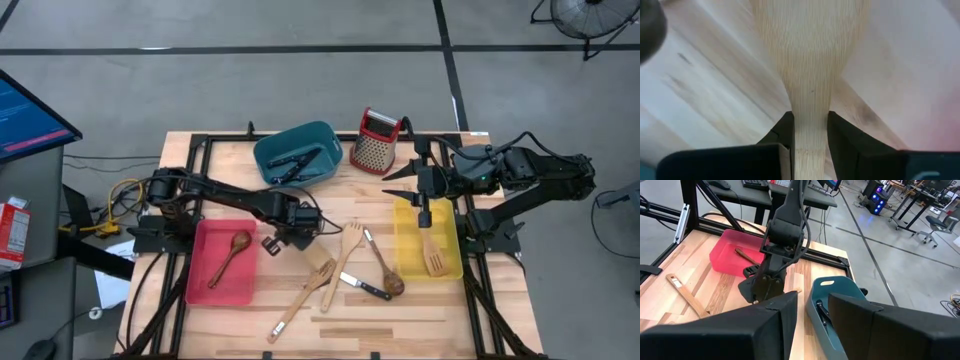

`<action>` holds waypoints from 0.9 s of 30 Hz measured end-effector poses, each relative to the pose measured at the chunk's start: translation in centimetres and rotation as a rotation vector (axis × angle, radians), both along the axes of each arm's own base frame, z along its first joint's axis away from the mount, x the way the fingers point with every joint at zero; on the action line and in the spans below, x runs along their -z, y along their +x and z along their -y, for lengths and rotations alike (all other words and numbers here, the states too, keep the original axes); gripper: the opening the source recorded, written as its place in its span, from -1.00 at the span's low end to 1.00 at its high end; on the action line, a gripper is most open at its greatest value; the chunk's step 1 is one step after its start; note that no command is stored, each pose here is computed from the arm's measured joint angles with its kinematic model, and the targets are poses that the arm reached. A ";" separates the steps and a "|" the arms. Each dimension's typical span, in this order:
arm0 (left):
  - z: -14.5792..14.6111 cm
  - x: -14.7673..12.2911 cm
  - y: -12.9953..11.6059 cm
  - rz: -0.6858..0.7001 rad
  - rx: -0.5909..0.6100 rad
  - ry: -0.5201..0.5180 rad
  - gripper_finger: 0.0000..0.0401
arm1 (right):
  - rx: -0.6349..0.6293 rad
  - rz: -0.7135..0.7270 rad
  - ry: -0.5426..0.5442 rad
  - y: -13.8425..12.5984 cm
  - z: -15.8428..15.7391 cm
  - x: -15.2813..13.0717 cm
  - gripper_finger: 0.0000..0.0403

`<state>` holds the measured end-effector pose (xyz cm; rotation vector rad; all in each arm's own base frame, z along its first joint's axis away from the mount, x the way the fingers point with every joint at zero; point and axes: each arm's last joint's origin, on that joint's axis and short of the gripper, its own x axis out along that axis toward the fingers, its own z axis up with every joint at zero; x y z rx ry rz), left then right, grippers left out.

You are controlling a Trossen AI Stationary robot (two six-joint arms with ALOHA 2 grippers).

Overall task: Pick & Place Kitchen Items
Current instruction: Put the brown spatula into the wooden bin

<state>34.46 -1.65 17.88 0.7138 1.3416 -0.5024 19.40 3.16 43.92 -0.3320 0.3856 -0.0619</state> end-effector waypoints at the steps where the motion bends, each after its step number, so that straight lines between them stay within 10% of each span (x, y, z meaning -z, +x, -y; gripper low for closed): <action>1: 0.0 -0.3 0.2 0.013 -0.018 -0.007 -0.69 | 0.000 0.000 0.000 0.0 0.0 0.0 -0.39; 27: -0.2 -20.4 -8.0 0.901 -0.314 -0.459 -0.69 | 0.000 0.001 0.000 0.0 0.0 0.0 -0.39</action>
